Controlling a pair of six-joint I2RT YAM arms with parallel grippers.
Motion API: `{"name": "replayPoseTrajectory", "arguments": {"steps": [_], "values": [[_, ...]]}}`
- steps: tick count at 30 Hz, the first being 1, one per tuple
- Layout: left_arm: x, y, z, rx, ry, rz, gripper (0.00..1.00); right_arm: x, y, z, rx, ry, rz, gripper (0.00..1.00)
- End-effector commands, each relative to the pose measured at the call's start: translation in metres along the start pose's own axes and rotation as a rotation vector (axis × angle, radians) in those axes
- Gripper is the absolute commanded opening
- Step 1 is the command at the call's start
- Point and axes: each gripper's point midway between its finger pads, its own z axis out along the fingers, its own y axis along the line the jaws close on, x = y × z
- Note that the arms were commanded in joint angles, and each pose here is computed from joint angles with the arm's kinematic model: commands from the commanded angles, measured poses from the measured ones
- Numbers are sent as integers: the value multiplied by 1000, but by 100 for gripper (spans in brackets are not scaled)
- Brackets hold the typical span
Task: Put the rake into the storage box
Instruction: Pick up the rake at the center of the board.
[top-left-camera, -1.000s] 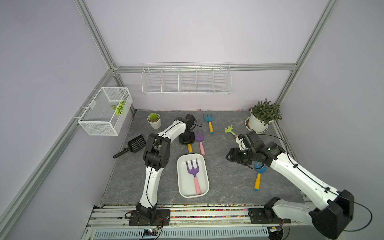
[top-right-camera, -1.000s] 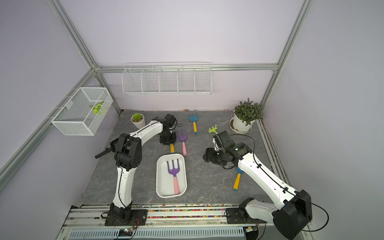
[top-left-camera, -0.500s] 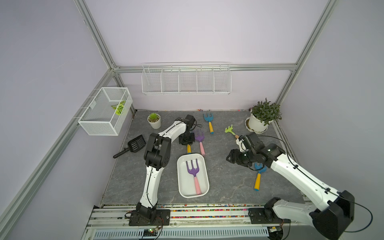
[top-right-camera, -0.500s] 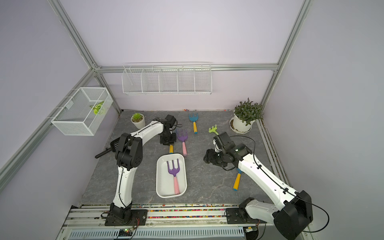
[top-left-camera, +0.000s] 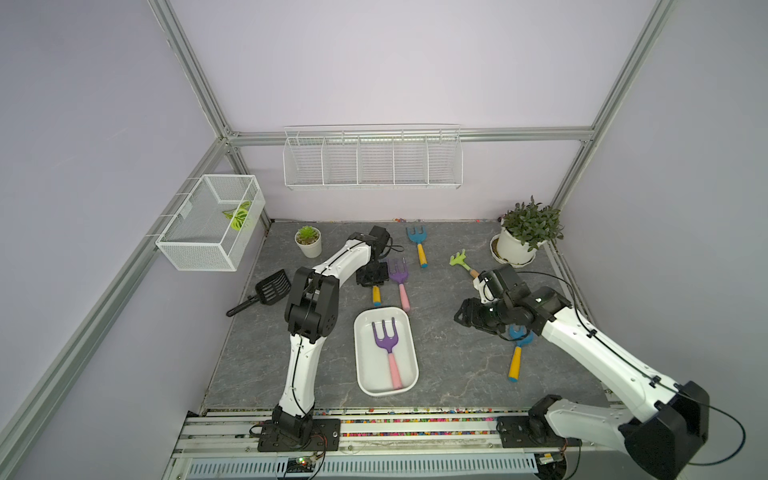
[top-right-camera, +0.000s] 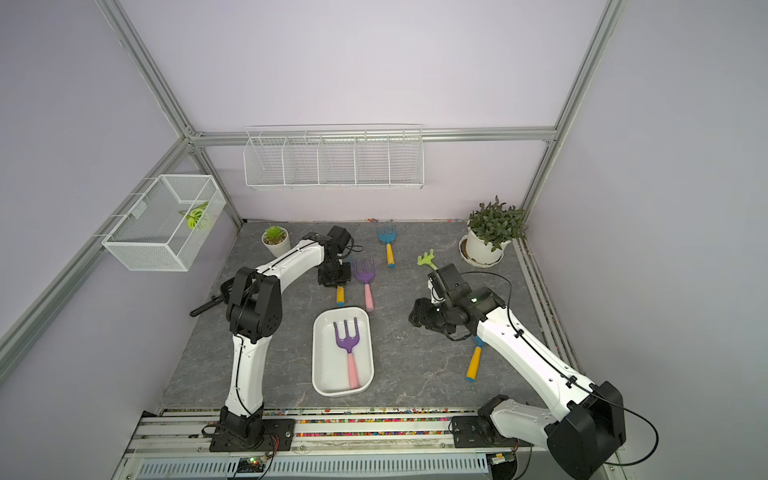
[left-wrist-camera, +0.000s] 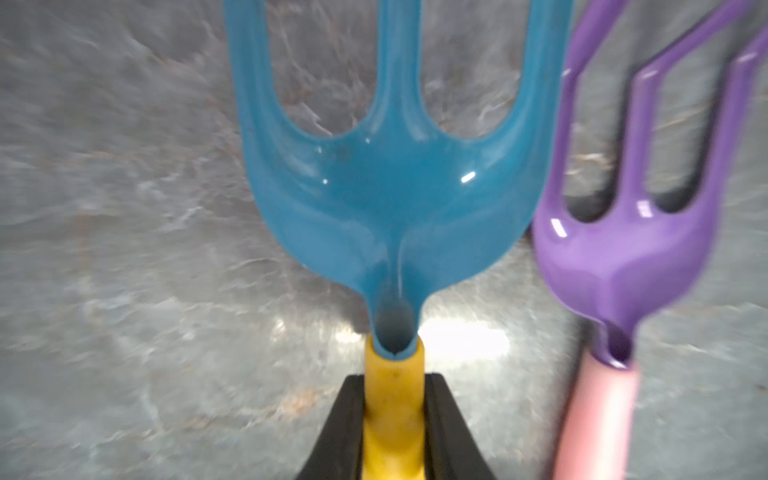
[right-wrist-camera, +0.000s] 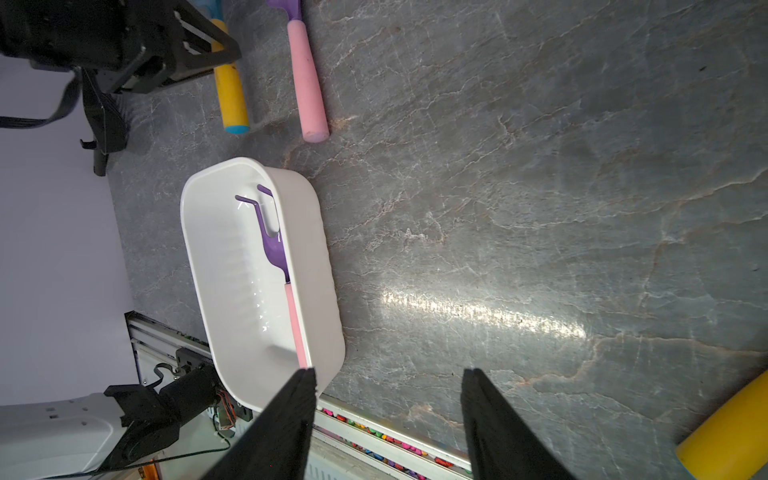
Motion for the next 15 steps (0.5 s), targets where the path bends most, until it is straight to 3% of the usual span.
{"name": "replayPoseTrajectory", "arguments": {"steps": [1,8,15], "values": [[-15,2,-41,7,-97,6,0,8,-6,-2,5,14,-1,61],[-13,4,-77,36,-155,15,0,7,-5,-7,-8,-1,-6,61],[0,-10,-112,167,-182,42,0,8,-4,-12,-29,-24,-5,61]]}}
